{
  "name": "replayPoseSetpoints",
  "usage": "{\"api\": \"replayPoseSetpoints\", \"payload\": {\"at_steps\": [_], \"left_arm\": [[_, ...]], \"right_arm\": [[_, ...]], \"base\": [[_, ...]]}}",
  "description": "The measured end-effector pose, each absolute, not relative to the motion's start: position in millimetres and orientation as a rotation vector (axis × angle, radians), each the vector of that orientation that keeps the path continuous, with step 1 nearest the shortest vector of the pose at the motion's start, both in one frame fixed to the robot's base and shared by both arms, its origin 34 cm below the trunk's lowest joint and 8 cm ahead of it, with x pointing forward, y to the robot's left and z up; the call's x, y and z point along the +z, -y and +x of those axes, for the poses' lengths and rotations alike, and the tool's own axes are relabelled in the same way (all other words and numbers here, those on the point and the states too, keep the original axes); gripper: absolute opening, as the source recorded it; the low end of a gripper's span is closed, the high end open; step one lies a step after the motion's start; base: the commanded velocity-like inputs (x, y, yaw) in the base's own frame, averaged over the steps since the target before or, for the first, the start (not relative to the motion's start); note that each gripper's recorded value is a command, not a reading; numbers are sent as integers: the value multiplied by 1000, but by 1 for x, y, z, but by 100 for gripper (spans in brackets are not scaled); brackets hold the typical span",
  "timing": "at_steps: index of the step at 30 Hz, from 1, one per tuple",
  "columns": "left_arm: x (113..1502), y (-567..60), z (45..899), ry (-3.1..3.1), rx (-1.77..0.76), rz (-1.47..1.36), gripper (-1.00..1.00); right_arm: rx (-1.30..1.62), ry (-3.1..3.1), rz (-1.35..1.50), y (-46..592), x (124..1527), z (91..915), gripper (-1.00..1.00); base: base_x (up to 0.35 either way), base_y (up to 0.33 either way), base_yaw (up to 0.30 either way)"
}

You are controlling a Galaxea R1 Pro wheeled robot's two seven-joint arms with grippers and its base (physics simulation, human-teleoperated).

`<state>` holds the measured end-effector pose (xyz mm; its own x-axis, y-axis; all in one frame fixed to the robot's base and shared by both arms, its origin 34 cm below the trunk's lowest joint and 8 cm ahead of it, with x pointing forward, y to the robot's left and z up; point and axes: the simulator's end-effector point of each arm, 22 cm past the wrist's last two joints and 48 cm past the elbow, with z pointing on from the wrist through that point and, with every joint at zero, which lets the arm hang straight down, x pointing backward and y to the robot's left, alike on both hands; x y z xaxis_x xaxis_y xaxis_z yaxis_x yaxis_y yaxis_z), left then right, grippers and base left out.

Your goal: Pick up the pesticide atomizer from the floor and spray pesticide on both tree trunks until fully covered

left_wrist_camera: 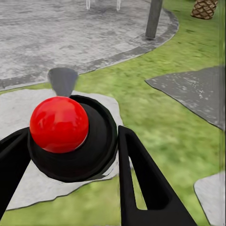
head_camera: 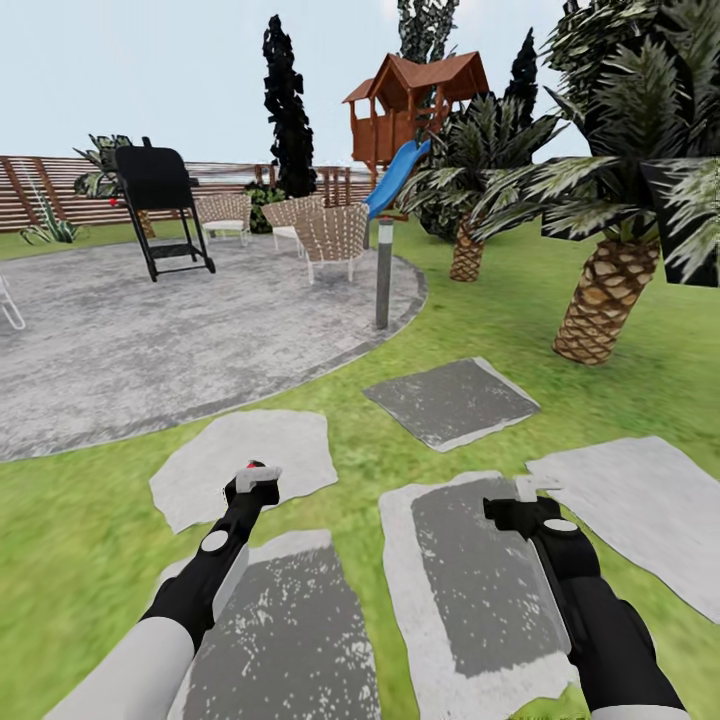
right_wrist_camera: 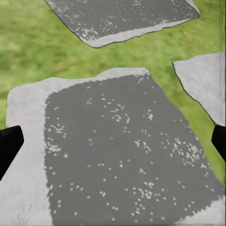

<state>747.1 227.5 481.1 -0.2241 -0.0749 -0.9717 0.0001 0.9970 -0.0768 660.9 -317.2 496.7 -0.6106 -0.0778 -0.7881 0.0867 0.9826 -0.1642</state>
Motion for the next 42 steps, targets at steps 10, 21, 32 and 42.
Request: {"api": "replayPoseSetpoints", "payload": {"at_steps": [10, 21, 32, 42], "left_arm": [[486, -228, 747, -1788, -69, -55, -100], [501, -228, 750, -1780, -69, -55, -100], [506, -228, 750, -1771, -70, -55, -100], [513, -228, 751, -1760, -70, -56, -100]], "right_arm": [[-231, -2208, 7, 317, 501, 661, 100], [-231, -2199, 9, 317, 515, 664, 100], [-232, -2190, 15, 319, 521, 664, 100], [-233, -2179, 17, 320, 527, 664, 100]], "base": [[0, 0, -238], [0, 0, -241], [0, 0, -241], [0, 0, -241]]}}
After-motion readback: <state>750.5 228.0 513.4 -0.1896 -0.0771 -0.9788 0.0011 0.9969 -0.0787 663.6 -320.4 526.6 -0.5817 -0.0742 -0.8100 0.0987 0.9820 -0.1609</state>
